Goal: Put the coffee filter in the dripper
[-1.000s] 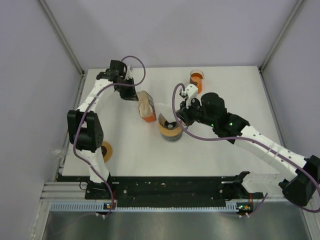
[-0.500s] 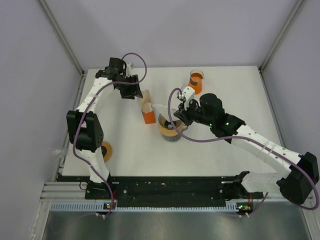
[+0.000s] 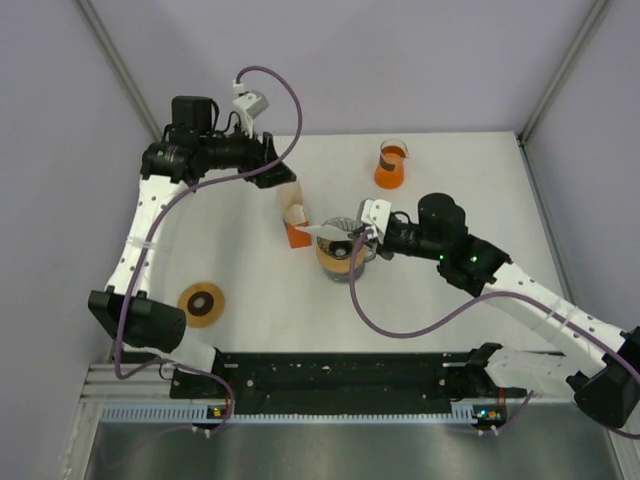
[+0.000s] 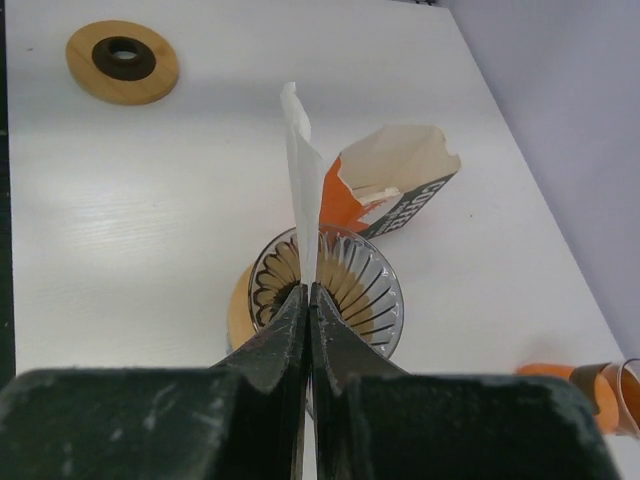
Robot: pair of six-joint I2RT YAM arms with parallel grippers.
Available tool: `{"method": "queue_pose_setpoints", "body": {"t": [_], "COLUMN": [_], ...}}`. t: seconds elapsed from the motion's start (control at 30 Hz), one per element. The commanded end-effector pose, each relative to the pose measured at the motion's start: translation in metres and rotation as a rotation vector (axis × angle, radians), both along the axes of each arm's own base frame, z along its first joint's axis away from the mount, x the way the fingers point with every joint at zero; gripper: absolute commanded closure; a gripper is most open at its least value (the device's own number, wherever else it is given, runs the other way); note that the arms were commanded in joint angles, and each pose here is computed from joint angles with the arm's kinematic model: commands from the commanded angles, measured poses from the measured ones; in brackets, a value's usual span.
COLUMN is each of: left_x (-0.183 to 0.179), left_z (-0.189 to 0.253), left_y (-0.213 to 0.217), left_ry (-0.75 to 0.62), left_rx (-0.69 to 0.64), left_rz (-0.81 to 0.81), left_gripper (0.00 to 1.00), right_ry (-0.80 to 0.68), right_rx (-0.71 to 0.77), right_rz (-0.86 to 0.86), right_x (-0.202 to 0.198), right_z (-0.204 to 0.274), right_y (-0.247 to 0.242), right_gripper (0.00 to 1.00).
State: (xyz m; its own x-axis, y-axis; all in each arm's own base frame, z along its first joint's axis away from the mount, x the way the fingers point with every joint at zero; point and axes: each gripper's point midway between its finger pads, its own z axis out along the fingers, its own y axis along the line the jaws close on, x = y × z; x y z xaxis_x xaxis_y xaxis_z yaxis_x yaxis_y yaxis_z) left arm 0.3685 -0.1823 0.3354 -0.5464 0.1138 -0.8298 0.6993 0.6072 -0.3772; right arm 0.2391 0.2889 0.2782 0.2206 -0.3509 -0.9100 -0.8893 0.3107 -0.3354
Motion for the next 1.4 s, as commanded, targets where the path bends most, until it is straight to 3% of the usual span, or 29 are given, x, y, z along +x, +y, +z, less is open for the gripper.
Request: {"method": "queue_pose_setpoints", "body": {"t": [0.0,0.13,0.3,0.4,0.73,1.0,1.23,1.37], "left_x": [-0.081,-0.122,-0.142,-0.138,-0.133,-0.133,-0.131,-0.146], "left_z": [0.041,0.023,0.002,-0.011,-0.033,-0.041,-0.048,-0.050], "left_y": [-0.029,-0.039,-0.043,-0.048,-0.064,-0.066,-0.069,-0.071], "left_ry": [-0.264,-0.283,-0.265,-0.248,-0.194,-0.182,-0.175,-0.160], "left_rx": [-0.022,0.074,0.118,0.138,0.166,0.184,0.205,0.183], "left_rz": [-0.420,-0.569,-0.655,-0.653,-0.660,-0.666,-0.665,-0.730], "left_gripper": [0.27,0.29,0.33,0.31,0.55,0.64,0.64,0.55], "right_ry": [-0.100,-0.092,-0.092,-0.086,-0.080,-0.078,-0.074,-0.078], "right_rx": [0.005,0.008,0.015,0.019,0.024,0.028,0.030,0.030], "right_rz": [0.159,0.179,0.188,0.207,0.218,0.222,0.232,0.218], "right_x": [-0.020,-0.023,-0.025,-0.028,-0.029,-0.030,-0.031,-0.029], "right_z": [0.019,0.024,0.028,0.028,0.028,0.027,0.026,0.027], "right_y": [0.006,0.009,0.009,0.010,0.012,0.013,0.014,0.013], "right_gripper": [1.00,1.00,1.00,1.00,1.00,1.00,1.00,1.00]}}
